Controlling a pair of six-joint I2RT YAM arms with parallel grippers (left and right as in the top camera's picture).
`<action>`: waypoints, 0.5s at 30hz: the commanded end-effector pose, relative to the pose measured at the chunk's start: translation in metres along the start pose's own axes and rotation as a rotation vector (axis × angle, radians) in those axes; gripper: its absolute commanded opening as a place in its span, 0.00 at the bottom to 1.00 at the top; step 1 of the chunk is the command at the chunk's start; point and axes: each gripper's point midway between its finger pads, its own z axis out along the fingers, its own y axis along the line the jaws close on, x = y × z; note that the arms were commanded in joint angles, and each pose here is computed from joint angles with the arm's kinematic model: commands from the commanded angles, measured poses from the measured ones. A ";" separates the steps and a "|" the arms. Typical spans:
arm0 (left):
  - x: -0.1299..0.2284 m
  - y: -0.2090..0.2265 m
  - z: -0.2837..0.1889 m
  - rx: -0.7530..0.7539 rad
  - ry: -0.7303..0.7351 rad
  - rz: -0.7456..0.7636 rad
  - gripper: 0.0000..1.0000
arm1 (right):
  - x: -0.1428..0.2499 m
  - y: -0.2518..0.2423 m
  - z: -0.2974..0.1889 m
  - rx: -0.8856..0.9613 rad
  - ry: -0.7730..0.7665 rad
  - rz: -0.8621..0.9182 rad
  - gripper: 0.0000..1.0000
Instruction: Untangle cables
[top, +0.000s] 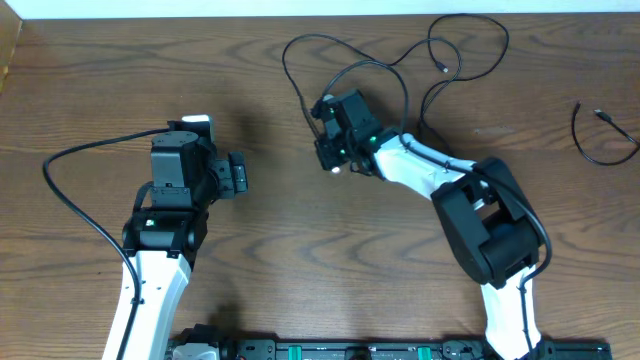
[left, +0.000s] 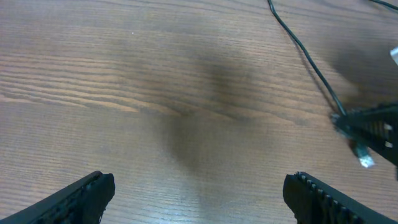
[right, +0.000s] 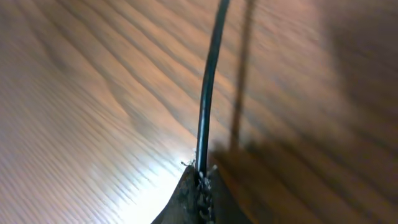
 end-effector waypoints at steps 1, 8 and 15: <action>-0.001 0.004 -0.002 -0.016 -0.008 -0.009 0.92 | -0.018 -0.020 -0.038 0.042 -0.025 0.060 0.01; -0.001 0.004 -0.002 -0.016 -0.008 -0.009 0.92 | -0.002 -0.052 -0.108 0.115 0.076 0.038 0.01; -0.001 0.004 -0.002 -0.016 -0.008 -0.009 0.92 | 0.012 -0.161 -0.176 0.542 0.103 0.143 0.01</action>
